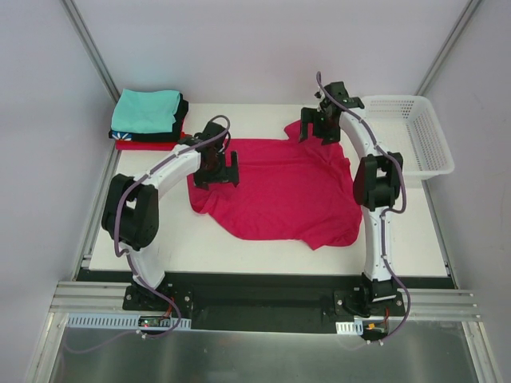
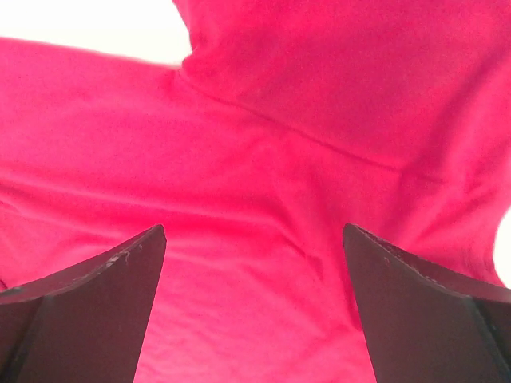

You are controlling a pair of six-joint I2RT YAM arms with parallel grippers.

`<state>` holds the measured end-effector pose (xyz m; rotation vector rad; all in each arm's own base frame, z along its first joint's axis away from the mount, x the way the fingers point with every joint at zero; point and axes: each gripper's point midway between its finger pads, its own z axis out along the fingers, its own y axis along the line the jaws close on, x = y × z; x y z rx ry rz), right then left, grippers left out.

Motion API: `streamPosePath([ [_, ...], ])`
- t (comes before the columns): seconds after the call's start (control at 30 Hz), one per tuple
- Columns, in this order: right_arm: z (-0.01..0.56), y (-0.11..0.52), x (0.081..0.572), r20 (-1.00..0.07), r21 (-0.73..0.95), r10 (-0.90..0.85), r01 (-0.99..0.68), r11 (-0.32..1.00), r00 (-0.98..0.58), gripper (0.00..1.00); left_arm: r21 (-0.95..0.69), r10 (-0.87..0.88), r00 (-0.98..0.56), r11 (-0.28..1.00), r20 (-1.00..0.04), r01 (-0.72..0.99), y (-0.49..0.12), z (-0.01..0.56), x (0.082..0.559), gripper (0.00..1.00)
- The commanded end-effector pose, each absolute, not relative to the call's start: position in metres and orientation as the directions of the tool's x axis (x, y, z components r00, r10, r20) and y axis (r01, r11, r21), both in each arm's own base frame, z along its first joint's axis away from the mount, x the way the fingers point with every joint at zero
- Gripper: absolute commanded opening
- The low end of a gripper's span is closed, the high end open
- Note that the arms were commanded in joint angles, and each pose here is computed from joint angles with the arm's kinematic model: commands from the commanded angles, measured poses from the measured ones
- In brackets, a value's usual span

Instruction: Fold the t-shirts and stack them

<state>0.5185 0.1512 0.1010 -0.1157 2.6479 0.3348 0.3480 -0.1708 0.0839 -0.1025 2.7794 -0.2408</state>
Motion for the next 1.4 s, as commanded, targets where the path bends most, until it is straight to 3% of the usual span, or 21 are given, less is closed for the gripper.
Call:
streamPosePath([
  [0.0, 0.078, 0.156, 0.528, -0.389, 0.384, 0.058, -0.105, 0.917, -0.919, 0.96, -0.241, -0.123, -0.922, 0.970, -0.368, -0.034, -0.179, 0.106, 0.342, 0.99],
  [0.47, 0.059, 0.159, 0.557, -0.326, 0.658, 0.255, -0.024, 0.753, -0.910, 0.96, -0.276, -0.121, -0.912, 0.961, -0.391, -0.009, -0.184, 0.122, 0.342, 0.99],
  [0.83, 0.063, 0.132, 0.599, -0.388, 0.712, 0.330, -0.053, 0.700, -0.861, 0.96, -0.249, -0.107, -0.918, 0.968, -0.381, -0.010, -0.174, 0.121, 0.326, 0.99],
  [1.37, 0.182, 0.128, 0.570, -0.511, 0.693, 0.302, -0.179, 0.698, -0.805, 0.96, -0.234, -0.105, -0.896, 0.972, -0.432, -0.001, -0.168, 0.137, 0.324, 0.99],
])
